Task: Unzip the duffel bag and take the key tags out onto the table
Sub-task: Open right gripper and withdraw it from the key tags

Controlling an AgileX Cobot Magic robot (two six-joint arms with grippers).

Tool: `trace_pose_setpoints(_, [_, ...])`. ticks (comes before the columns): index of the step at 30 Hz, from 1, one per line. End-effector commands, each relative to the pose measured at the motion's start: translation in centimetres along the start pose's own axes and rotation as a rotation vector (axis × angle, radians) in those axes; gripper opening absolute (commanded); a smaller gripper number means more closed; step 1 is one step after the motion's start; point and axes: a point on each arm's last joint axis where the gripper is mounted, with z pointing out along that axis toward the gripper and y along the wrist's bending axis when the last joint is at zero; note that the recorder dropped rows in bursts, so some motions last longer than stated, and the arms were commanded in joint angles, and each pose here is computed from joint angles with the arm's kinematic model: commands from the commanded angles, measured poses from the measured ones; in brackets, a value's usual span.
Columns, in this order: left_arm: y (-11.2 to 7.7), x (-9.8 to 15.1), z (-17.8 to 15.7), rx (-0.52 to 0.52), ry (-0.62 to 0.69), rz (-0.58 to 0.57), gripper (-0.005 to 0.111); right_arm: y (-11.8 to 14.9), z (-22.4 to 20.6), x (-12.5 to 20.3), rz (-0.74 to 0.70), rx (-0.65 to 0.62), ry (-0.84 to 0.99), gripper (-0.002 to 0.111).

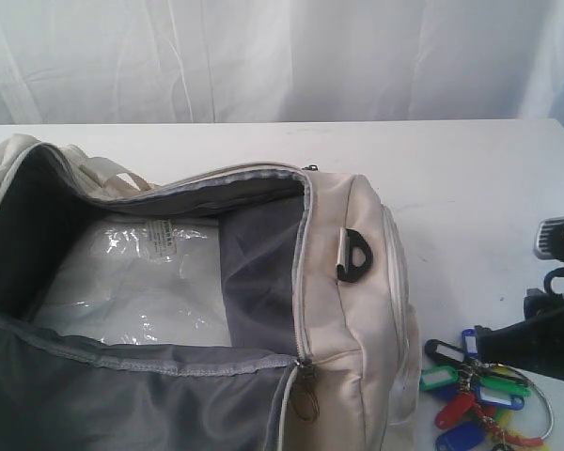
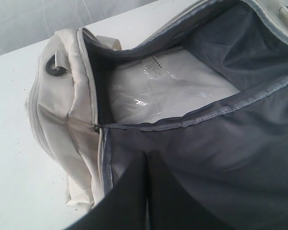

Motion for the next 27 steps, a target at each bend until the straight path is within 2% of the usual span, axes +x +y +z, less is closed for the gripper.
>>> trace_pose_setpoints(1, [-0.2, 0.1, 0.0, 0.018, -0.011, -0.004, 0.000, -1.2, -0.9, -1.1, 0.065, -0.023, -0.081, 0.049])
trace_pose_setpoints(8, [-0.2, -0.8, 0.0, 0.024, -0.109, -0.020, 0.000, -4.1, -2.8, -2.4, 0.186, -0.076, -0.238, 0.033])
trace_pose_setpoints(12, [-0.2, -1.5, -0.1, 0.026, -0.187, -0.035, 0.000, -5.5, -3.8, -3.0, 0.166, -0.124, -0.327, 0.017])
trace_pose_setpoints(15, [-0.2, -2.0, -0.1, 0.032, -0.246, -0.056, 0.000, -5.9, -4.5, -3.1, 0.083, -0.197, -0.377, 0.001])
trace_pose_setpoints(22, [0.2, -2.2, 1.8, 0.047, -0.358, -0.143, 0.000, -4.9, -6.4, -3.6, -0.211, -0.415, -0.564, 0.000])
trace_pose_setpoints(27, [0.9, -1.2, 4.0, 0.025, -0.374, -0.198, 0.000, -4.3, -6.8, -3.6, -0.242, -0.497, -0.593, 0.000])
